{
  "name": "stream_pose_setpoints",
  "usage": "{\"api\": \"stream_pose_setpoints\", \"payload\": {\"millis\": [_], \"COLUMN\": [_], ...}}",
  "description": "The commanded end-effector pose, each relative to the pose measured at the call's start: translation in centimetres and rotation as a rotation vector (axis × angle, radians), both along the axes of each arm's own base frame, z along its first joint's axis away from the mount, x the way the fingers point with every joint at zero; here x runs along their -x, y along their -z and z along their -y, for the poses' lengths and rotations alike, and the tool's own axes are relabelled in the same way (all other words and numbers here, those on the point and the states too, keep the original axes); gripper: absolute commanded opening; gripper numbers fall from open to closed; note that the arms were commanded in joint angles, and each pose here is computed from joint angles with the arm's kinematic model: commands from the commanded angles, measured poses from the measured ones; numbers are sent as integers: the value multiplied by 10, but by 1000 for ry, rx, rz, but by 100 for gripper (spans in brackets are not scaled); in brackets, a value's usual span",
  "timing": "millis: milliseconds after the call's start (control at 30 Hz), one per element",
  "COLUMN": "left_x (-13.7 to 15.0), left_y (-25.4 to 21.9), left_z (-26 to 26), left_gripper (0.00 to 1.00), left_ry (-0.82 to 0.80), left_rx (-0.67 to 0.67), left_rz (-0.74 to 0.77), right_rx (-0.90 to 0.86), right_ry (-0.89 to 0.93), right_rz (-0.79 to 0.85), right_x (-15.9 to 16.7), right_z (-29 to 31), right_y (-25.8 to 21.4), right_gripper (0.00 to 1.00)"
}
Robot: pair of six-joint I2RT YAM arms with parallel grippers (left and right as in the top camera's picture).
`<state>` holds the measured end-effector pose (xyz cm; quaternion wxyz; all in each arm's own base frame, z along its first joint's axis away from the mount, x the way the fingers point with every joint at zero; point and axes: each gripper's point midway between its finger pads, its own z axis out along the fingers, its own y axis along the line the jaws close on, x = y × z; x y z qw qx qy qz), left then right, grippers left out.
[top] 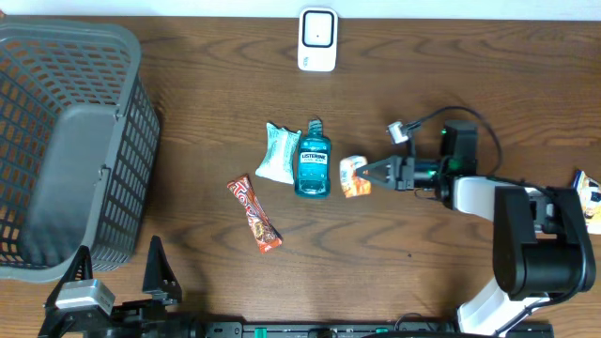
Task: Scan the item barcode
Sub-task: 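Lift the orange tissue pack and turn it with the right gripper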
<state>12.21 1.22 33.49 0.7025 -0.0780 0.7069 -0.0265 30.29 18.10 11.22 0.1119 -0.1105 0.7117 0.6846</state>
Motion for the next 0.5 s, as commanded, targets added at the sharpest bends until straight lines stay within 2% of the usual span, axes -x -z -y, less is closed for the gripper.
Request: {"api": "stream_pose_setpoints", "payload": {"millis": [0,233,333,467], "left_x": [1,1,1,1], "left_y": [-2,-2,-2,-2], "left_z": [1,1,1,1], "left_gripper": [98,98,98,98], "left_ry": [4,4,4,4], "left_rx": [-2,-2,-2,-2], "left_rz": [11,11,11,11], "right_rx": [-29,-33,-43,-50], "right_ry": [-113,-251,-264,-264], "right_rz": [-58,1,83,136], "right_x": [22,57,79,109], "right_z": [-24,-59,-57,-49], "right_y": [-8,-45,-70,-79], "right_gripper": [1,1,1,1]}}
